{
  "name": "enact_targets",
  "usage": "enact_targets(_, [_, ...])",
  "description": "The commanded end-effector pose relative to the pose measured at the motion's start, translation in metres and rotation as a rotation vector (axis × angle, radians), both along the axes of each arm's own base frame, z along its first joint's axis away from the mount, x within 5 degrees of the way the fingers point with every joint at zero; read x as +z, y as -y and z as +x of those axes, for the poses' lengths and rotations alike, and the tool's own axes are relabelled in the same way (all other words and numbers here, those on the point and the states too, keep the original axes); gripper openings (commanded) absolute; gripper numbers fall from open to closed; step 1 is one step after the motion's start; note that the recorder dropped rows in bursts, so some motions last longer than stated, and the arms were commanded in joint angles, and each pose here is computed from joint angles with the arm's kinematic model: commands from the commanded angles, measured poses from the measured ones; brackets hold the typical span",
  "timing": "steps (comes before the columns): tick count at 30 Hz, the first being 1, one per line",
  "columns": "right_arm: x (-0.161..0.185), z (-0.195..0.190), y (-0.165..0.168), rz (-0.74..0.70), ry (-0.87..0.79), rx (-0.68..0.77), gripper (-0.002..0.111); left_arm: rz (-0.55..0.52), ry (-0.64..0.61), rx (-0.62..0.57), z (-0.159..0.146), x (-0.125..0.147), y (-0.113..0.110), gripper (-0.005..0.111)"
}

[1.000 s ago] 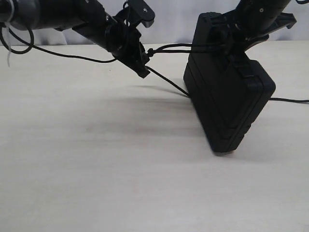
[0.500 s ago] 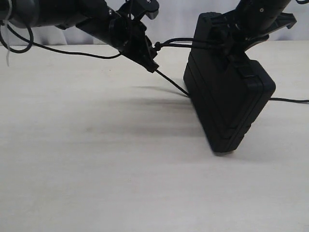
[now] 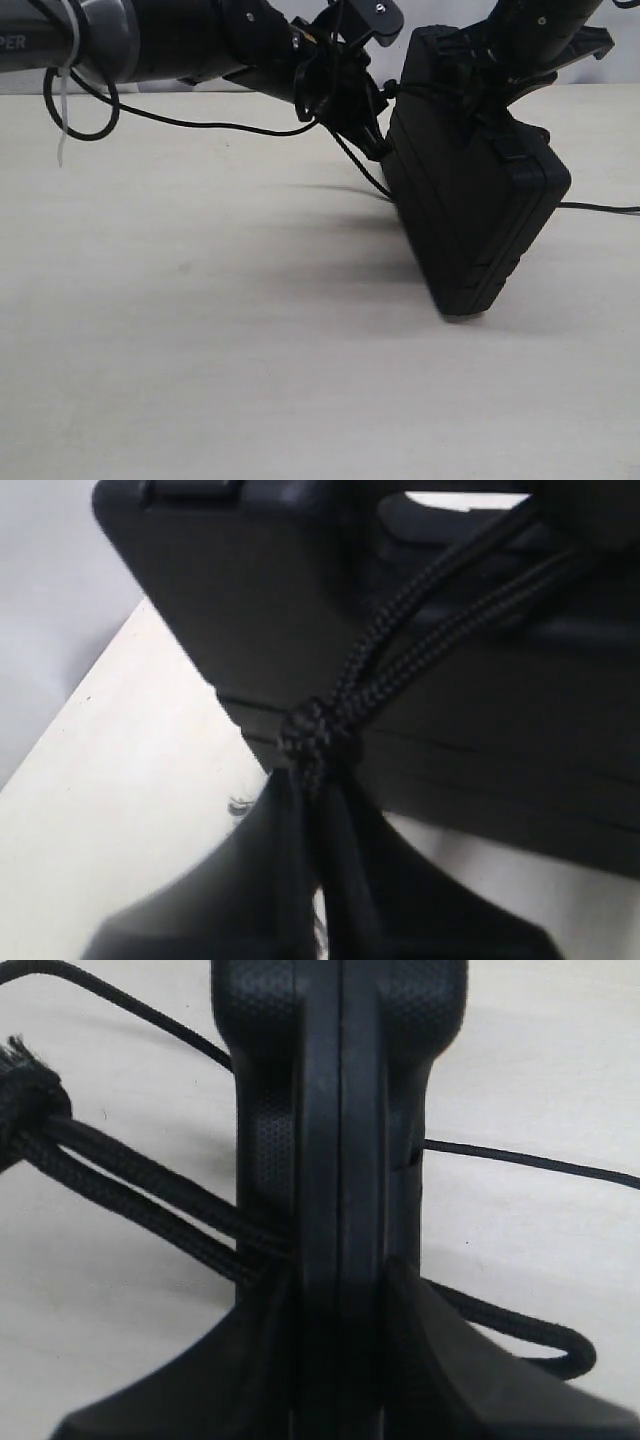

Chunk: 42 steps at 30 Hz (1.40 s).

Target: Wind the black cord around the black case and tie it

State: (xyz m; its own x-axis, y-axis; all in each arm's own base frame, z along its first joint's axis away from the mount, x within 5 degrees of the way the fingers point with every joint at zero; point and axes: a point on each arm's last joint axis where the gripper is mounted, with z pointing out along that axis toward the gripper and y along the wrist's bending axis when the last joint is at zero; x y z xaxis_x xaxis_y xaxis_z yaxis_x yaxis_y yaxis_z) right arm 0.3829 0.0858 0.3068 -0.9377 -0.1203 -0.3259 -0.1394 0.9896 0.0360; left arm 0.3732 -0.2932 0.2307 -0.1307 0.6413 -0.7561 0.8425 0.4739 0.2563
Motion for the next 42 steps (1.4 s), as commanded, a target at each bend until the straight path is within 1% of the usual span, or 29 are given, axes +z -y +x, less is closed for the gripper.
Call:
enact_targets(1, [-0.006, 0.001, 0.004, -0.029, -0.031, 0.012, 0.004, -0.028, 0.040, 0.004, -0.004, 0.007, 0.008, 0.000])
enact_targets(4, [-0.006, 0.001, 0.004, -0.029, -0.031, 0.012, 0.004, -0.028, 0.040, 0.005, -0.004, 0.006, 0.008, 0.000])
enact_targets(11, [-0.006, 0.001, 0.004, -0.029, -0.031, 0.012, 0.004, -0.017, -0.001, 0.008, -0.002, -0.012, 0.012, 0.000])
enact_targets(20, [-0.006, 0.001, 0.004, -0.029, -0.031, 0.012, 0.004, -0.039, 0.050, 0.014, -0.006, -0.008, 0.022, 0.000])
enact_targets(23, [-0.006, 0.001, 0.004, -0.029, -0.031, 0.012, 0.004, -0.032, 0.056, -0.008, -0.012, -0.008, 0.028, 0.000])
enact_targets(28, [-0.006, 0.001, 0.004, -0.029, -0.031, 0.012, 0.004, -0.020, 0.108, -0.044, -0.019, -0.007, 0.038, 0.000])
enact_targets(34, [-0.006, 0.001, 0.004, -0.029, -0.031, 0.012, 0.004, -0.017, 0.122, -0.050, -0.020, -0.006, 0.040, 0.000])
enact_targets(40, [-0.006, 0.001, 0.004, -0.029, -0.031, 0.012, 0.004, -0.007, 0.104, -0.061, -0.021, -0.008, 0.040, 0.000])
enact_targets(42, [-0.006, 0.001, 0.004, -0.029, -0.031, 0.012, 0.004, -0.021, 0.088, -0.043, -0.019, -0.008, 0.038, 0.000])
